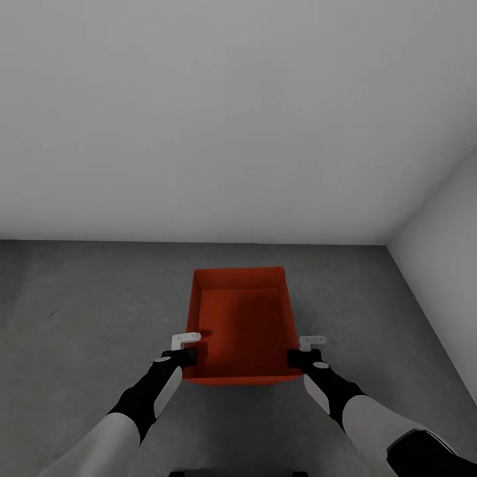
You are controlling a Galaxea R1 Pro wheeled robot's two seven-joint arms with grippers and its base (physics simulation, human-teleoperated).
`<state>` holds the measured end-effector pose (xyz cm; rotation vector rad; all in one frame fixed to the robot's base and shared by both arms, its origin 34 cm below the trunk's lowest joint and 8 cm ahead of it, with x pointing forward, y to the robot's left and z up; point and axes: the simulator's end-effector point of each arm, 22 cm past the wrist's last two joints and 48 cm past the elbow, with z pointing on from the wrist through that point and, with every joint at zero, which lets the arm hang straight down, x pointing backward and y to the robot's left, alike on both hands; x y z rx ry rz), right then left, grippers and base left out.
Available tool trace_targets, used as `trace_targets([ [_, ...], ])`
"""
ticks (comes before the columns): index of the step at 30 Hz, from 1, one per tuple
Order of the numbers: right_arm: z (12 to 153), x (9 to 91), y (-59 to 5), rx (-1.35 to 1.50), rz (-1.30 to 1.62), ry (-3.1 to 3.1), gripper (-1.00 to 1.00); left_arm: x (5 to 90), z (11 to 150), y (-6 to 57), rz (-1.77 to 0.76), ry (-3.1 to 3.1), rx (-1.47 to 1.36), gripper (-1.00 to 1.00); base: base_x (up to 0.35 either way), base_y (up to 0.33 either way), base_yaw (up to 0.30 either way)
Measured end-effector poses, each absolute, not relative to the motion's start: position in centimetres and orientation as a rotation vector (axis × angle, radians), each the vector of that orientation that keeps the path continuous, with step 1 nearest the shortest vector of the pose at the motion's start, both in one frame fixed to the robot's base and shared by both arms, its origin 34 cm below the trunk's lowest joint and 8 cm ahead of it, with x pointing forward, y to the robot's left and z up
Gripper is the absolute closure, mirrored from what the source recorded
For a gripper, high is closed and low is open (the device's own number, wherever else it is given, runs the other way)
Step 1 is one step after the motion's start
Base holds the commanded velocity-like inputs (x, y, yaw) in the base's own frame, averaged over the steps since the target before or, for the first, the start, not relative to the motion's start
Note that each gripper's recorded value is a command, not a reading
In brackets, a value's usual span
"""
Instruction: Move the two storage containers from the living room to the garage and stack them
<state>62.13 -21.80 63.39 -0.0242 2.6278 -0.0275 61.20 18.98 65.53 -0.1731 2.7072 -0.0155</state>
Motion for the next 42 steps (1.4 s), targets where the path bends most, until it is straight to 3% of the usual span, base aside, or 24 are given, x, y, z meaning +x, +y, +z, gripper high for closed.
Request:
trace_targets([
  [42, 62.4, 63.0, -21.8, -0.025, -0.028, 2.622, 1.00, 62.1, 64.5, 19.0, -0.017, 2.701, -0.174, 1.00, 0.000, 0.000, 0.000],
])
